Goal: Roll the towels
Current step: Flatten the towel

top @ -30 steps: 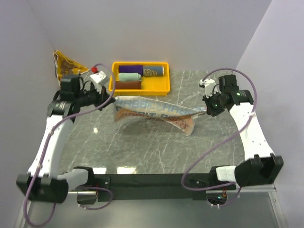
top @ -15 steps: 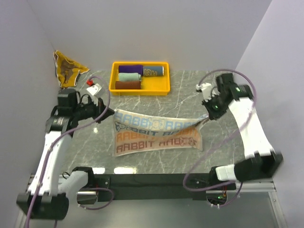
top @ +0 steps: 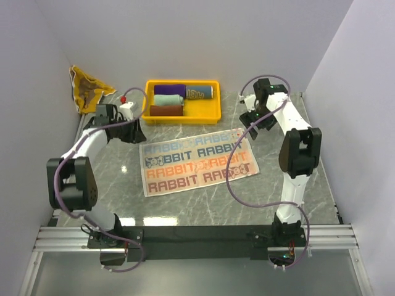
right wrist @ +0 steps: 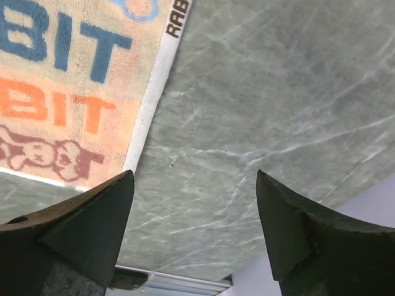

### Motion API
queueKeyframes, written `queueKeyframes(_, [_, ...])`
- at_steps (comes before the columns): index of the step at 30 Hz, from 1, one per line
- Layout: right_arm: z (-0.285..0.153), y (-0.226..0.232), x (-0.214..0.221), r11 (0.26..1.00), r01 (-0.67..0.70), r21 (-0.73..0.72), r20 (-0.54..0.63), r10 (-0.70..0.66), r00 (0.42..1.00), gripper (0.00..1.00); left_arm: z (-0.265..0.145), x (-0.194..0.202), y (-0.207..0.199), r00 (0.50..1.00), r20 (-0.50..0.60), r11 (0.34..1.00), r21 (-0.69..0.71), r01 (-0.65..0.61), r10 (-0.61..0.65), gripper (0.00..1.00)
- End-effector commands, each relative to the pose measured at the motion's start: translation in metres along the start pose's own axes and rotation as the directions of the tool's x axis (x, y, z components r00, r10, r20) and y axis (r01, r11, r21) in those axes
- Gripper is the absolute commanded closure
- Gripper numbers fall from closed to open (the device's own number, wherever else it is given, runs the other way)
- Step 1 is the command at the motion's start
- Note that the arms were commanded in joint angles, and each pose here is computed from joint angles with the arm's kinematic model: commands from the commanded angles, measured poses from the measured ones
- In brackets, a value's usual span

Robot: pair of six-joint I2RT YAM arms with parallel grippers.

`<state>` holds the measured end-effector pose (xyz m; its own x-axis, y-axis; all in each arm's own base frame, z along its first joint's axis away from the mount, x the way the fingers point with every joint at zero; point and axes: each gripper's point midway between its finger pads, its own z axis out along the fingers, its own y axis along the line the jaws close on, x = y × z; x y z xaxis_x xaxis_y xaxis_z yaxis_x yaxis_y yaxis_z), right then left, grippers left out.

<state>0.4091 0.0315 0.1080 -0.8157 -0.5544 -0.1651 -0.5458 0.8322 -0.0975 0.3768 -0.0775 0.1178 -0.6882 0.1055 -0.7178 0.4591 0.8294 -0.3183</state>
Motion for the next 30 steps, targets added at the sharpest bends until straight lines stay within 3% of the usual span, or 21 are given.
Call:
queueKeyframes(1, [-0.033,-0.012,0.006,0.995,-0.077,0.057,0.077,0.072,0.994,0.12,-0.010,-0.040,0.024,0.998,0.045,0.998,-0.062,-0.031,0.034,0.51])
queueKeyframes(5, [-0.052,0.024,0.024,0.987,-0.096,-0.126,0.122,0.111,0.986,0.21,-0.023,-0.018,0.008,0.999,-0.032,1.000,-0.018,-0.017,0.016,0.46])
queueKeyframes(8, [-0.039,0.058,0.041,0.970,-0.077,-0.231,0.087,0.100,0.991,0.41,-0.032,0.000,-0.024,0.999,-0.034,0.997,0.078,-0.026,0.029,0.50])
queueKeyframes(9, [-0.026,0.070,0.052,0.962,-0.083,-0.259,0.043,0.097,0.994,0.53,-0.032,0.009,-0.032,0.998,-0.057,0.995,0.098,-0.007,0.012,0.52])
queueKeyframes(12, [-0.004,0.092,0.063,0.946,-0.096,-0.311,-0.017,0.096,0.995,0.70,-0.028,0.048,-0.067,0.983,-0.179,0.975,0.210,0.078,-0.040,0.68])
queueKeyframes(15, [0.013,0.105,0.069,0.926,-0.120,-0.357,-0.058,0.107,0.993,0.78,-0.019,0.084,-0.089,0.951,-0.302,0.959,0.245,0.146,-0.067,0.80])
queueKeyframes(18, [0.033,0.107,0.084,0.928,-0.142,-0.344,-0.130,0.103,0.986,0.78,-0.015,0.090,-0.084,0.936,-0.344,0.968,0.204,0.145,-0.068,0.84])
queueKeyframes(23, [0.059,0.112,0.101,0.933,-0.166,-0.320,-0.211,0.101,0.972,0.78,0.001,0.117,-0.059,0.866,-0.487,0.977,0.101,0.187,-0.116,0.88])
queueKeyframes(30, [0.059,0.159,0.112,0.917,-0.112,-0.382,-0.243,0.017,0.970,0.78,0.022,0.133,-0.017,0.810,-0.571,0.988,-0.017,0.151,-0.134,0.91])
